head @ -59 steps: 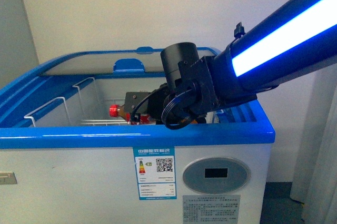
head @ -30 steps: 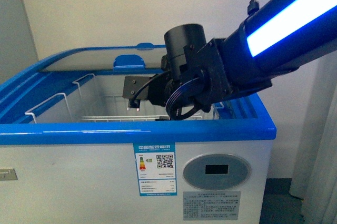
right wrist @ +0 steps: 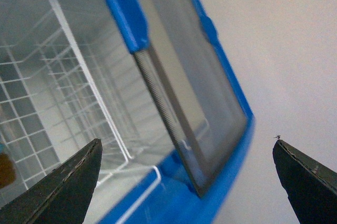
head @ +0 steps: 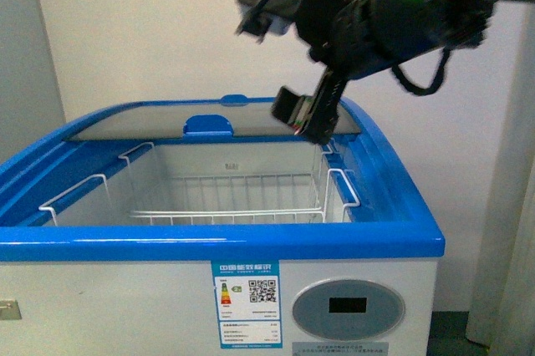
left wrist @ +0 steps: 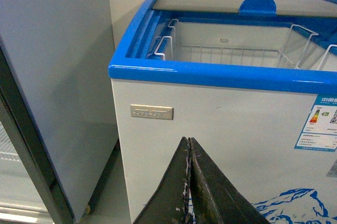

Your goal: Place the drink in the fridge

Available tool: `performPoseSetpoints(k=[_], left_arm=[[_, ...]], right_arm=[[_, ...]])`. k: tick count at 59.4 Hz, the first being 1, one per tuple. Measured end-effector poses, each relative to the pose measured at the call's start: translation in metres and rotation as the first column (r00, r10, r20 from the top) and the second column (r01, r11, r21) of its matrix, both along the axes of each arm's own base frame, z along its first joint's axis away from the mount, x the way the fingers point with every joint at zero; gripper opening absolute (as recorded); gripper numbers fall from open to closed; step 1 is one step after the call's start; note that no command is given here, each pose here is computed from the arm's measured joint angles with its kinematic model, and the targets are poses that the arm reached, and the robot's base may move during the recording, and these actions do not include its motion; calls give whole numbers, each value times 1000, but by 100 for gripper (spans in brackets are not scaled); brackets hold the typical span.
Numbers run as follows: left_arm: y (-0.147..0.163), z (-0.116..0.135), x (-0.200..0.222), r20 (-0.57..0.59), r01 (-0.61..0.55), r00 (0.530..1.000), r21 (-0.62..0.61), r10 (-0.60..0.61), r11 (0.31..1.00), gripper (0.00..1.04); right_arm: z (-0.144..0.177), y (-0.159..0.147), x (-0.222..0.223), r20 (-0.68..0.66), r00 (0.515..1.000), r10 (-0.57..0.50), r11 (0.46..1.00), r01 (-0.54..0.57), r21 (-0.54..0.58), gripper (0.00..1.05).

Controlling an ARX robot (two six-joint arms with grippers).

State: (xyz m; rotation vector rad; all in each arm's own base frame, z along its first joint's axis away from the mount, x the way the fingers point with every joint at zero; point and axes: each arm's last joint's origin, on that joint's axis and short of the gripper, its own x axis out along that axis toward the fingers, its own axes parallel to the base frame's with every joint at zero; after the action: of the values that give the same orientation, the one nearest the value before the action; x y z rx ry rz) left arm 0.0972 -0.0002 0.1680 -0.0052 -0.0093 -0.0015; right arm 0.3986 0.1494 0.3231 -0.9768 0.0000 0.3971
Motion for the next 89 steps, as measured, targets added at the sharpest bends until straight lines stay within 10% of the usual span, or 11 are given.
performPoseSetpoints(k=[13, 25, 31, 39, 60, 89], left_arm=[[0, 0, 0, 0, 0, 1000, 0, 0, 1000, 3], [0, 0, 0, 0, 0, 1000, 0, 0, 1000, 3], [0, 0, 0, 0, 0, 1000, 0, 0, 1000, 3], [0, 0, 0, 2, 1, 1000, 0, -1, 1000, 3], [0, 0, 0, 2, 0, 1000, 0, 0, 1000, 3], [0, 0, 0, 2, 0, 1000, 0, 0, 1000, 3]], right_arm=[[25, -66, -46, -35, 956, -292, 921, 291, 259, 97], [-9, -125, -188, -360, 835, -417, 617, 551, 562, 97], [-43, -132, -269, -268, 897, -352, 548, 429, 718, 80], [-67, -141, -303, -143, 944, -298, 522, 286, 804, 56], [-111, -149, -301, -175, 929, -327, 508, 329, 796, 2], [-140, -149, -301, -179, 928, -327, 505, 332, 797, 3]])
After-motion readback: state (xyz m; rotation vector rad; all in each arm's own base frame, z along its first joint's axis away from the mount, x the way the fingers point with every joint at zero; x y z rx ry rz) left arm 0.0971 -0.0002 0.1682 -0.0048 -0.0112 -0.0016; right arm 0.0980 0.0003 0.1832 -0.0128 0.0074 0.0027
